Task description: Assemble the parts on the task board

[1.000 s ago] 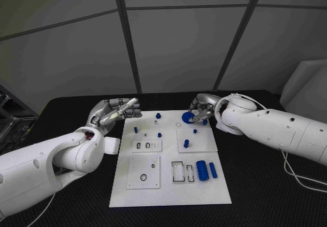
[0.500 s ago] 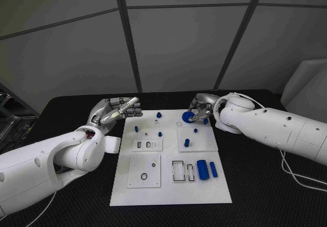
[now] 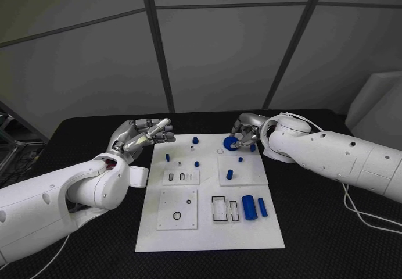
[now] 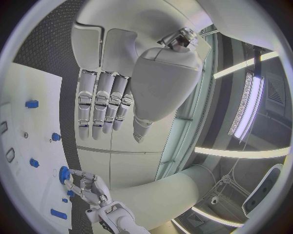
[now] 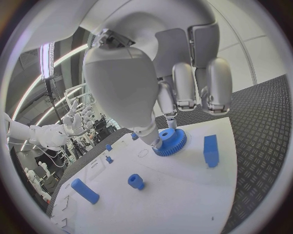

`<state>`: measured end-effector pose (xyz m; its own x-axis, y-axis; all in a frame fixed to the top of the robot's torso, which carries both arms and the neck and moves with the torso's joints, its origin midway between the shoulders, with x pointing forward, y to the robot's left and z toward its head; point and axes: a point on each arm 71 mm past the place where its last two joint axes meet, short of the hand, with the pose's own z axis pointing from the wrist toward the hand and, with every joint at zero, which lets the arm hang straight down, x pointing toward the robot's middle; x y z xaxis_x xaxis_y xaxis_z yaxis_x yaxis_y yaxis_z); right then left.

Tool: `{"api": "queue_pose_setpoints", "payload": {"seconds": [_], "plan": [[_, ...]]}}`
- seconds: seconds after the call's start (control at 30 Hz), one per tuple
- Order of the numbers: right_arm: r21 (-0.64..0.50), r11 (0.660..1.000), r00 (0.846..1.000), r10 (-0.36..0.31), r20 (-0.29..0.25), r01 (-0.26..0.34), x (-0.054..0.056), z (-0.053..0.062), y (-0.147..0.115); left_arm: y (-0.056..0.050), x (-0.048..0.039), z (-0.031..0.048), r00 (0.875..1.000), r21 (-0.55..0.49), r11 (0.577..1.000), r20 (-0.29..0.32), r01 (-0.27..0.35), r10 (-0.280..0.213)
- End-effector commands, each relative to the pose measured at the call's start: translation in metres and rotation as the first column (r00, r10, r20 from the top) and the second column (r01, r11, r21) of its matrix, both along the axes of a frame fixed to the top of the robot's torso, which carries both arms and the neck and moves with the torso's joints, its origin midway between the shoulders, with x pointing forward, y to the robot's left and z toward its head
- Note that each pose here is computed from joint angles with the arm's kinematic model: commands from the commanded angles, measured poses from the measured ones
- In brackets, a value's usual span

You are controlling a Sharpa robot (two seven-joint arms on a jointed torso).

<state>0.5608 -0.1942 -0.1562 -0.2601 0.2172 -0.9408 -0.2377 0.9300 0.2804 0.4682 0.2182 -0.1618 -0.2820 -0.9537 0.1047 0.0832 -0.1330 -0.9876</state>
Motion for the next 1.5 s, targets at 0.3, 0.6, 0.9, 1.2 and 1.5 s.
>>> {"api": "queue_pose_setpoints", "payload": {"seconds": [0.3,0.6,0.9,1.2,1.5], "plan": [[-0.047,0.997,0.985,0.068,0.158,-0.061,-0.004,0.011,0.008,-0.002,-0.0004,0.0018,1.000,-0.003,1.000,0.009,0.017,-0.017],[-0.050,0.992,0.960,0.121,0.254,-0.112,-0.015,0.022,0.019,-0.001,-0.0003,0.0017,1.000,-0.002,1.000,0.009,0.017,-0.017],[-0.068,0.983,0.933,0.185,0.310,-0.172,-0.029,0.030,0.045,-0.001,0.0001,0.0014,1.000,-0.002,1.000,0.009,0.016,-0.016],[-0.061,0.971,0.914,0.239,0.329,-0.232,-0.032,0.030,0.082,0.001,0.0010,0.0011,1.000,-0.001,1.000,0.010,0.011,-0.011],[-0.066,0.962,0.910,0.272,0.313,-0.265,-0.033,0.024,0.107,0.001,0.0006,0.0015,1.000,-0.001,1.000,0.010,0.011,-0.011]]}}
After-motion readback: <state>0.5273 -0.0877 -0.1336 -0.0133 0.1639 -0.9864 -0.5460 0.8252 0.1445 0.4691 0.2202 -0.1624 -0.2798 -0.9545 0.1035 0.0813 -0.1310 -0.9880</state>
